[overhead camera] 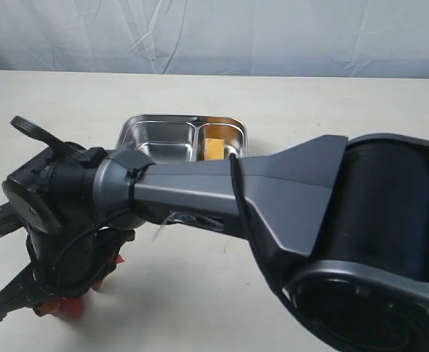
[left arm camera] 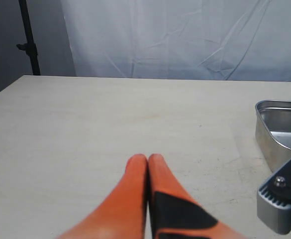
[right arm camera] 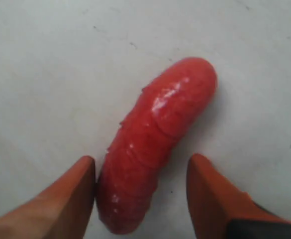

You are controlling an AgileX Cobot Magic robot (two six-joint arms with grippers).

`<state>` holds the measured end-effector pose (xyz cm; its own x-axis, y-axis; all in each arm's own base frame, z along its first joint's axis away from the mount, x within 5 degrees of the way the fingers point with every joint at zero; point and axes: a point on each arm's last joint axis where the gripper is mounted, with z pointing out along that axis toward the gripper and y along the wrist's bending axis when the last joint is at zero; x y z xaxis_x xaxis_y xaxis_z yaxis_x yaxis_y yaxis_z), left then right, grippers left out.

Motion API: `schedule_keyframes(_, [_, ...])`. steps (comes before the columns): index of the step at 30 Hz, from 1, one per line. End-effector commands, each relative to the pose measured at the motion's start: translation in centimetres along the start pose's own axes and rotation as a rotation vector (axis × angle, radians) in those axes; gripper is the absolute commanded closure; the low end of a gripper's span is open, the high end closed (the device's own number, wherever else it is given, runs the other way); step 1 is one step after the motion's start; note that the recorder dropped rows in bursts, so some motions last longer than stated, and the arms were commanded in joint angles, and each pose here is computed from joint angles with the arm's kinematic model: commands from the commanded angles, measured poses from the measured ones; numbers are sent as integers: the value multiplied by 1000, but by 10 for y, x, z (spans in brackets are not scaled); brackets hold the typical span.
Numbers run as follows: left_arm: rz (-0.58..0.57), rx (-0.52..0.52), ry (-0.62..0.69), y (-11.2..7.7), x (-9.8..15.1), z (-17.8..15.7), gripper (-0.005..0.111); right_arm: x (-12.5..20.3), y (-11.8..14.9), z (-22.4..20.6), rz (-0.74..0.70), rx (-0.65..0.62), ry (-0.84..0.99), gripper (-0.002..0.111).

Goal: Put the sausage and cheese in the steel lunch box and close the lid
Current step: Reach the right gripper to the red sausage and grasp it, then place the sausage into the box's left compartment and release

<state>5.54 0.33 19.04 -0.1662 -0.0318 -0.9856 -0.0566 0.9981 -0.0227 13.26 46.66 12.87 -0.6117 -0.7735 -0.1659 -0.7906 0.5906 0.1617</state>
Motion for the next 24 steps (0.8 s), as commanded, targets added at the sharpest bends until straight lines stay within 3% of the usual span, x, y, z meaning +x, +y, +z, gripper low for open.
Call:
schedule_keyframes(1, [0,6,-18,0,-1,0,107,1,-4,7,-12,37,29,64])
schedule_keyframes(5, [0,6,-18,0,-1,0,107,2,-5,5,-54,49,41,108])
schedule_keyframes(15, [0,6,-18,0,-1,0,107,-3,-6,-46,-151,111,-46,108])
schedule_keyframes(19, [0,6,-18,0,-1,0,107,-8,-18,-86,-157,261,-141,108])
schedule_keyframes(24, [0,6,-18,0,-1,0,107,-24,-69,-125,-106,501,-266,109])
